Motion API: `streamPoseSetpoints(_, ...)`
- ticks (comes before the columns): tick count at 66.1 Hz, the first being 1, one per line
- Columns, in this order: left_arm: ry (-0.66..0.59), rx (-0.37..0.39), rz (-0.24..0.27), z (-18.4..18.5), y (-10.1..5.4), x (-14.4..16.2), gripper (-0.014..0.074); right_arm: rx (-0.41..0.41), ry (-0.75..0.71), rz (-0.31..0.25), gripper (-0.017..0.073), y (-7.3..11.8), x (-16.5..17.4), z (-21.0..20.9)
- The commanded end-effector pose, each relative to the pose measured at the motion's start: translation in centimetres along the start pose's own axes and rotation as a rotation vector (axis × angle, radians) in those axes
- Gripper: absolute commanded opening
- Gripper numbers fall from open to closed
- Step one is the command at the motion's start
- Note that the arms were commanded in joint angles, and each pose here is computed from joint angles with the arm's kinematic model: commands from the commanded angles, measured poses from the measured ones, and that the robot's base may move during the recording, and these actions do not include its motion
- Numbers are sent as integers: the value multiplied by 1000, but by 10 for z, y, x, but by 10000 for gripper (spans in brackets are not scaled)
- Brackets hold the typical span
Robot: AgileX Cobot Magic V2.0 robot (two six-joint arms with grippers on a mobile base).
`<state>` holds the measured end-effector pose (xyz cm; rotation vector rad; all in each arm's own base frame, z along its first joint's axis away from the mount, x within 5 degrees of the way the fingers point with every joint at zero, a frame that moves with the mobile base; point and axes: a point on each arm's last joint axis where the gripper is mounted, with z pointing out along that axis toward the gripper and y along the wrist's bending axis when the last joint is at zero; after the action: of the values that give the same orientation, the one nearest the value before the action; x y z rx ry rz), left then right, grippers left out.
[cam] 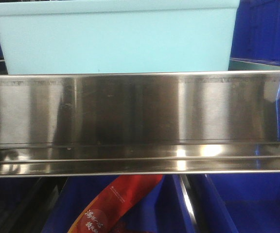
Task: Fetch blue bin and place on conveyor start
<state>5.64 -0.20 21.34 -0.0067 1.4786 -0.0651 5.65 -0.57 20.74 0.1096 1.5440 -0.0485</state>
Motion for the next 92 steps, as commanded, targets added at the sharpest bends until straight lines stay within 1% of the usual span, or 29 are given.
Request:
streamPoseSetpoints(1, -23, 1, -10, 0, 0, -2, -111, 2, -21, -5, -167, 0, -2, 0)
streamPoseSetpoints(50, -23, 1, -10, 0, 0, -2, -111, 2, -21, -5, -167, 0, -2, 0)
streamPoseSetpoints(56, -30, 2, -10, 0, 0, -3, -111, 2, -56, -5, -167, 0, -5, 0)
streamPoseSetpoints(64, -50, 4, -10, 0, 0, -5, -111, 2, -177, -5, -167, 0, -16, -2)
streamPoseSetpoints(67, -36, 2, -10, 0, 0, -4, -111, -2, -189, 9, -167, 0, -17, -2)
streamPoseSetpoints(70, -51, 2, -10, -1, -1, -14, -111, -4, -182, 14, -167, 0, -20, -2)
streamPoseSetpoints(74, -79, 1, -10, -4, -1, -32, -111, -11, -175, 14, -167, 2, -40, -7)
streamPoseSetpoints(77, -92, -2, 9, -6, -2, -45, -111, -15, -171, 14, -167, 2, -52, -10)
streamPoseSetpoints(81, -85, -11, 24, -11, -2, -62, -111, -18, -164, 14, -167, 3, -70, -17)
streamPoseSetpoints(92, -48, -24, 17, -15, -2, -103, -111, -21, -134, 12, -167, 5, -111, -26)
